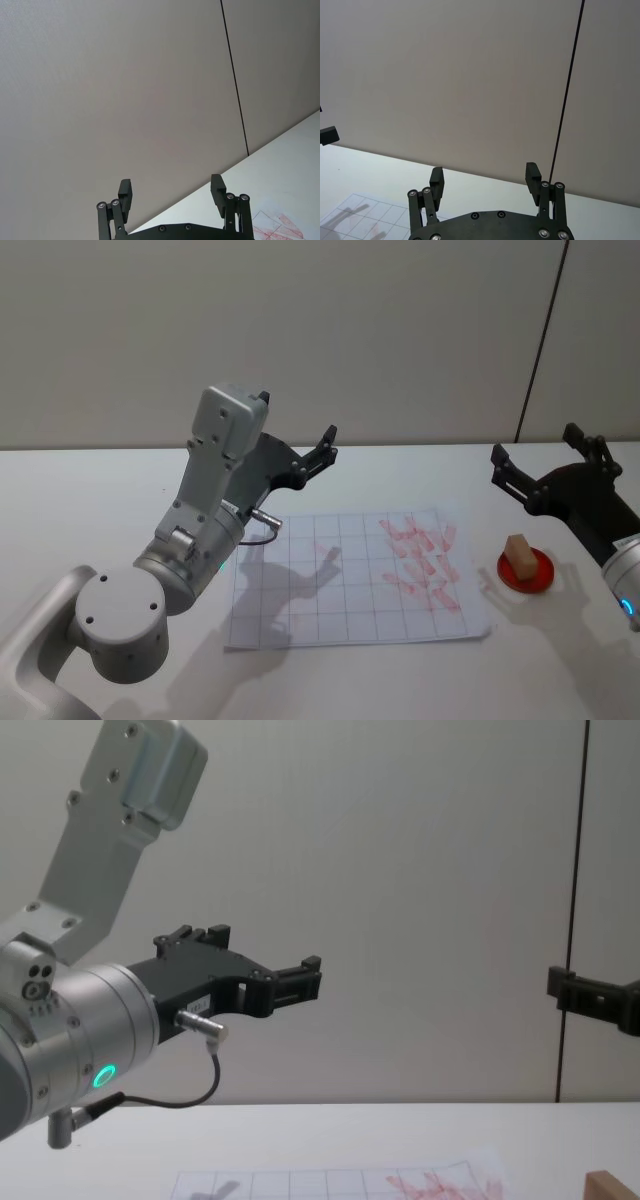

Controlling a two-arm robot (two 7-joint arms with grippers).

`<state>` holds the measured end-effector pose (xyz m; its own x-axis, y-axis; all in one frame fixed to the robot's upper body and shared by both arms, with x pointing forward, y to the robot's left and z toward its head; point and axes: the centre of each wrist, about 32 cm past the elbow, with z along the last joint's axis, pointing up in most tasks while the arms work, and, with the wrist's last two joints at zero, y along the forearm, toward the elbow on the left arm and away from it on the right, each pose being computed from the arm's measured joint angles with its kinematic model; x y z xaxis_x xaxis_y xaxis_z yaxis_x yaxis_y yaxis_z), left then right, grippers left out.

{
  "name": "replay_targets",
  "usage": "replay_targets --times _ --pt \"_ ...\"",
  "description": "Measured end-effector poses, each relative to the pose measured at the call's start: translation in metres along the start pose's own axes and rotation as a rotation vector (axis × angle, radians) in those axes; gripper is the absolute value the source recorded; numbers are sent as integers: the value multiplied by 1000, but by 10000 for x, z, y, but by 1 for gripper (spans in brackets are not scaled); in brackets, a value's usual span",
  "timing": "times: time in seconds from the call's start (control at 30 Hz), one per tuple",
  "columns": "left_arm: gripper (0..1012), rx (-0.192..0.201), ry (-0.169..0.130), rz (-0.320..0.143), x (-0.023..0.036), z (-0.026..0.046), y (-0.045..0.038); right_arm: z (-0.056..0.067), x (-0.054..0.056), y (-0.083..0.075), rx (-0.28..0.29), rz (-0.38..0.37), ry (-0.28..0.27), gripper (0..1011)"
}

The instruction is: Use the one hand to pick up the stamp and affix it onto the A4 paper.

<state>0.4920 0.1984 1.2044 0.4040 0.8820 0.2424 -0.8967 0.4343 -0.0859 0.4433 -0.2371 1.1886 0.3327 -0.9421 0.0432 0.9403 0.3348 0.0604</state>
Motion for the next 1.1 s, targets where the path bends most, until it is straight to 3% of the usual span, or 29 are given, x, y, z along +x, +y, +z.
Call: replay_targets --times 1.1 --pt "1001 0 0 0 0 0 0 1 0 0 0 0 0 1001"
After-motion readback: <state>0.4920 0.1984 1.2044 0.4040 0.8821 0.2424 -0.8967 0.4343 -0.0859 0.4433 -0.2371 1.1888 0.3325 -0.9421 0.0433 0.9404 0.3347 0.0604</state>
